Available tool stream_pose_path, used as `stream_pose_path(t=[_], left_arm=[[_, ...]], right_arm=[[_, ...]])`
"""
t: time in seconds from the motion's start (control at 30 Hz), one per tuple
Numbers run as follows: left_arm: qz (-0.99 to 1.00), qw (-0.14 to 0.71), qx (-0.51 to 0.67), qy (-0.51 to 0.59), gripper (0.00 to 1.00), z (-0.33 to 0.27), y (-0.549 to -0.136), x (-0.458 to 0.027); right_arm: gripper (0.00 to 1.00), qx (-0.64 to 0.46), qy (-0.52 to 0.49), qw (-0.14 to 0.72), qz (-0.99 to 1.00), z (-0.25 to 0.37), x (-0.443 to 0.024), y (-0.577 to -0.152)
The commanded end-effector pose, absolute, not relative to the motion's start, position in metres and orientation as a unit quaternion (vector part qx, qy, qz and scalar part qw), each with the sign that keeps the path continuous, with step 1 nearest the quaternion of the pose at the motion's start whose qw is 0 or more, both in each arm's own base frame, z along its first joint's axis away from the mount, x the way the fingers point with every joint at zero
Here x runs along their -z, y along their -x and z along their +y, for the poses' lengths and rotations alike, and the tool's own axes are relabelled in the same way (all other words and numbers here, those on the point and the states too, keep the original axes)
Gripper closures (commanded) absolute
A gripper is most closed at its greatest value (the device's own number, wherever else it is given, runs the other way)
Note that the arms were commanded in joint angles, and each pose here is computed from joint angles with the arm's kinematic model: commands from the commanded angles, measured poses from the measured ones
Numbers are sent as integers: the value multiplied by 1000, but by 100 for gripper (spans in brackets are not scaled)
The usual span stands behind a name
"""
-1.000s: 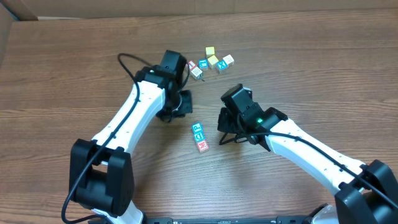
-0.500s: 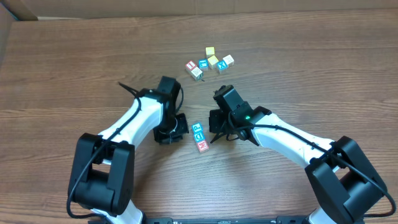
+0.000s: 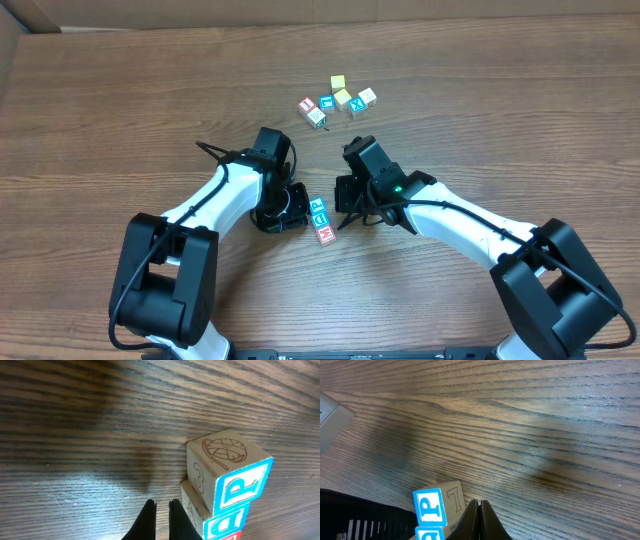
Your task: Flip 3 blocks
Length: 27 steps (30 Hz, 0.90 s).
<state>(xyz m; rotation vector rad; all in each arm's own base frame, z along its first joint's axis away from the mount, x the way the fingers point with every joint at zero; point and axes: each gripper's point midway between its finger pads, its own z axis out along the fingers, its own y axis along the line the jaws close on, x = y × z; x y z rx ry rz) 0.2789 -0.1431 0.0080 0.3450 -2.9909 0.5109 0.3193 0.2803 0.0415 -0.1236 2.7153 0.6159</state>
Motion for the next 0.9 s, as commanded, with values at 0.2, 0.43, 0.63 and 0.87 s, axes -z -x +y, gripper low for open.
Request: stream_pose_path(t=[0.2, 0.43, 0.63, 0.87], left_arm=[[-975, 52, -177, -127, 96, -149, -277, -4], [-975, 52, -177, -127, 96, -149, -277, -4], [-976, 47, -172, -127, 96, -147, -279, -3], [-976, 41, -175, -126, 96, -148, -282, -3]], right_arm=[[96, -217, 51, 171, 960, 282, -39, -319], [96, -228, 43, 155, 960, 287, -28, -317], [96, -229, 43, 155, 960, 288, -28, -317], [96, -235, 46, 146, 960, 291, -21, -316]])
